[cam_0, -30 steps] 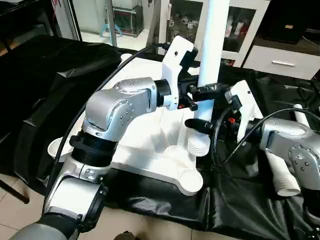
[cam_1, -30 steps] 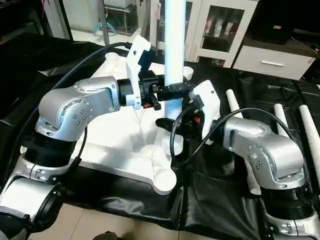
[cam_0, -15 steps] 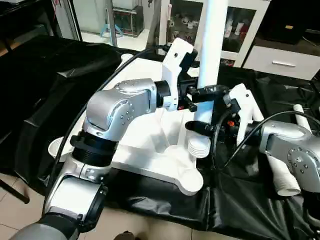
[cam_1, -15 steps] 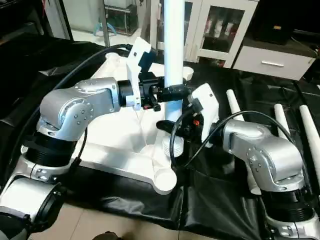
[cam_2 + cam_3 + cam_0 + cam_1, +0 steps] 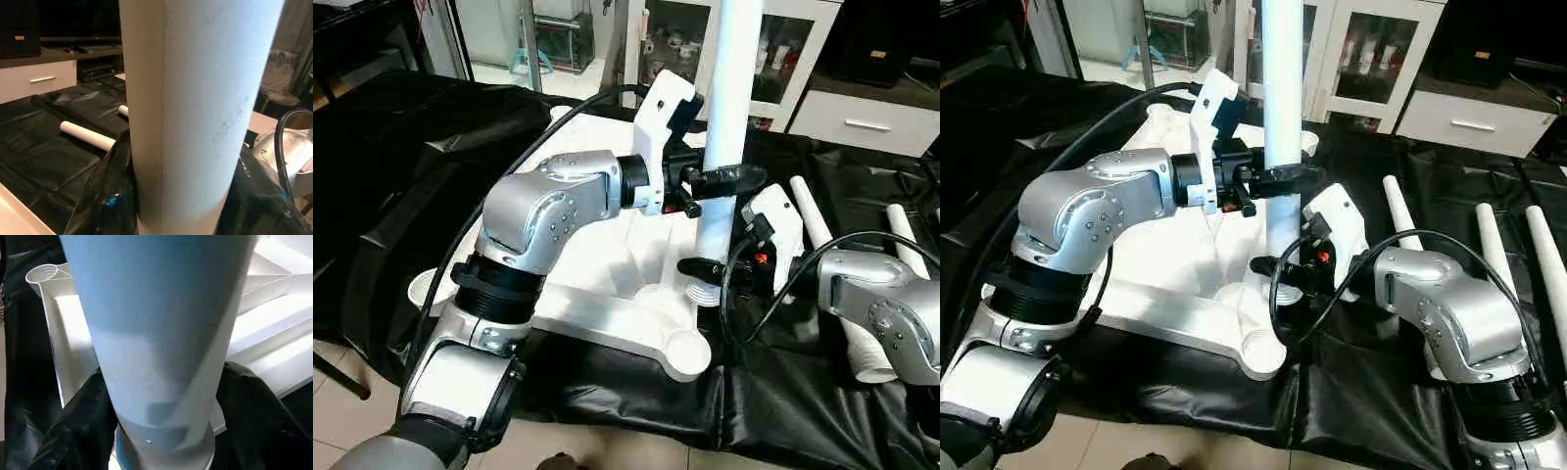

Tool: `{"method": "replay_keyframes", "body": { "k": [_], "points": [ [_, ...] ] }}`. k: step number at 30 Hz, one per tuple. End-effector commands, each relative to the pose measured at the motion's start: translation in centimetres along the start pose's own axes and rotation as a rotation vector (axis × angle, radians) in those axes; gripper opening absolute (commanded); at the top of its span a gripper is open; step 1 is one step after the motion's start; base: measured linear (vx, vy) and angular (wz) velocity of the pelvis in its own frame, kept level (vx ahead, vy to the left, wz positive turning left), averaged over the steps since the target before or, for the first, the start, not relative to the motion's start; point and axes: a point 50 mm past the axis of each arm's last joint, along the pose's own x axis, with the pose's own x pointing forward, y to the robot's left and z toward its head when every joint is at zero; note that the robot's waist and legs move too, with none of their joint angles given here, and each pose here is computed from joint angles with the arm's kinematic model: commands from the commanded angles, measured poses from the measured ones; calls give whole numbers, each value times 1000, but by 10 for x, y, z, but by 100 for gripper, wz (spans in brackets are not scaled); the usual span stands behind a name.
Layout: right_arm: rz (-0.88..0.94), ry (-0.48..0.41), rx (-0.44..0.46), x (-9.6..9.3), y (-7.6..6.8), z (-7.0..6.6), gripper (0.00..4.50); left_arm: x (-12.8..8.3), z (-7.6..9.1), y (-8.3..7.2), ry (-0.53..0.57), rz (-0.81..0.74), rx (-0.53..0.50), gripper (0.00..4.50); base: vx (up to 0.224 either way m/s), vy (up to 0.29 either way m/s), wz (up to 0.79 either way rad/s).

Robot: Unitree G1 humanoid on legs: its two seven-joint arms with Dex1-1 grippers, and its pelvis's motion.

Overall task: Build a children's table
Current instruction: Pick table leg

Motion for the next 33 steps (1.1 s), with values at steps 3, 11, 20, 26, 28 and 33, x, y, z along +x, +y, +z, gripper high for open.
{"method": "replay_keyframes", "body": {
  "k": [3,11,20,26,28,33],
  "points": [
    [-34,-24,-15,-2,-5,0,301,2,12,-9,-24,-51,49,182,0,0,0],
    [-15,-65,-12,-2,-3,4,267,2,11,-10,-18,-64,47,182,0,0,0],
    [-52,-102,-10,-4,-8,4,199,1,7,-7,4,-46,49,252,0,0,0],
    [-94,-176,16,-8,-10,6,193,-5,1,-4,11,-68,16,298,0,0,0],
    [-120,-190,27,-11,-12,4,192,-9,0,-3,7,-71,7,308,0,0,0],
    [-285,-250,72,-24,-30,0,190,-20,1,3,-48,-62,-23,346,0,0,0]
  ]
}}
